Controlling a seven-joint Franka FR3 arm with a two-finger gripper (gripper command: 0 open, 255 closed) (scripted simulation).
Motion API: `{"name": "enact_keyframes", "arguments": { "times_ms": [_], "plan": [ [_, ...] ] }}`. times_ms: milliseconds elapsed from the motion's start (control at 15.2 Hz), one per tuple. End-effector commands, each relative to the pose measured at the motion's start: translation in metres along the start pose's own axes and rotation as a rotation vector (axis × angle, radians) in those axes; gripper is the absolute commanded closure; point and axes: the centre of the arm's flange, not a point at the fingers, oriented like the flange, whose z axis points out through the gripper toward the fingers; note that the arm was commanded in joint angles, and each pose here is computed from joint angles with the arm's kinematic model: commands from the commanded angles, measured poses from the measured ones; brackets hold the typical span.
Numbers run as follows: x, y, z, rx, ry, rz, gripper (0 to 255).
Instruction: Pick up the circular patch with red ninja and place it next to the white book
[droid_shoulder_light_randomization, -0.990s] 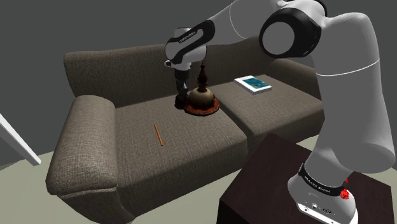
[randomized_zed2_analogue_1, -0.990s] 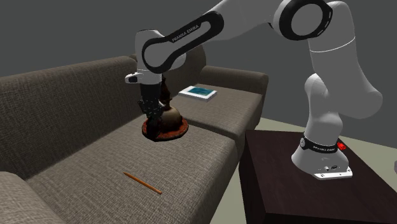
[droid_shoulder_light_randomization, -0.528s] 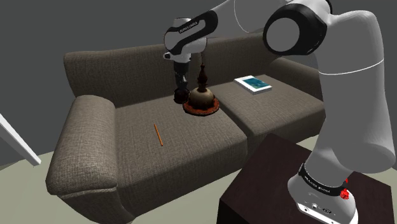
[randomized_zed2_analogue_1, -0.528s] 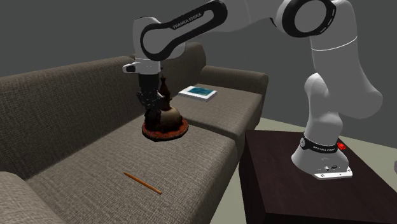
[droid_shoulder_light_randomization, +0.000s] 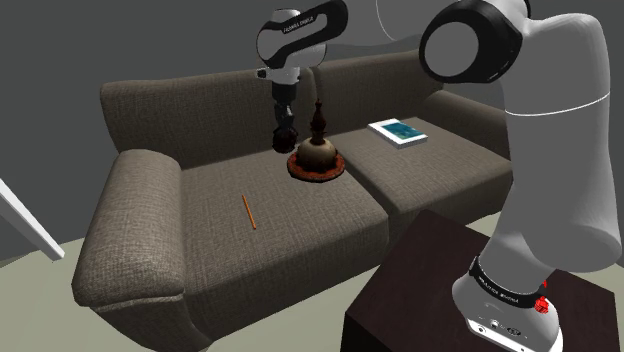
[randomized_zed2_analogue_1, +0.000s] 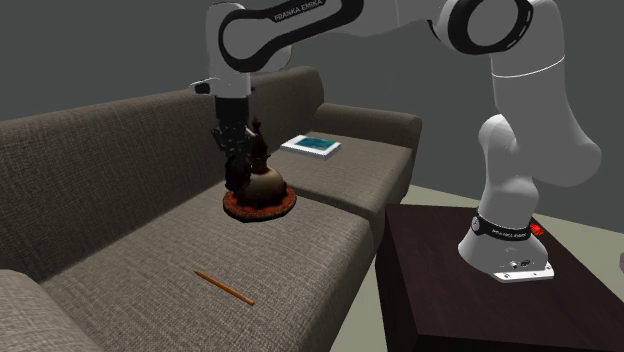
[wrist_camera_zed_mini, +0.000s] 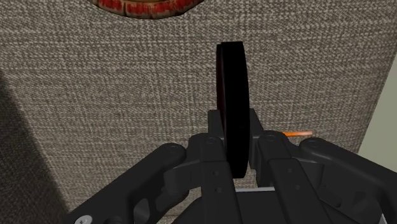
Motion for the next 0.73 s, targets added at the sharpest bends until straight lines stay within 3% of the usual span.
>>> {"name": "enact_keyframes", "arguments": {
  "times_ms": [0,198,660],
  "plan": [
    [0.002,-0.001,-0.011,0.000,0.000,0.000,255],
    [0.003,-0.002,-0.022,0.000,0.000,0.000,255],
    [-0.087,0.010,-0.036,0.000,0.000,0.000,255]
  ]
}}
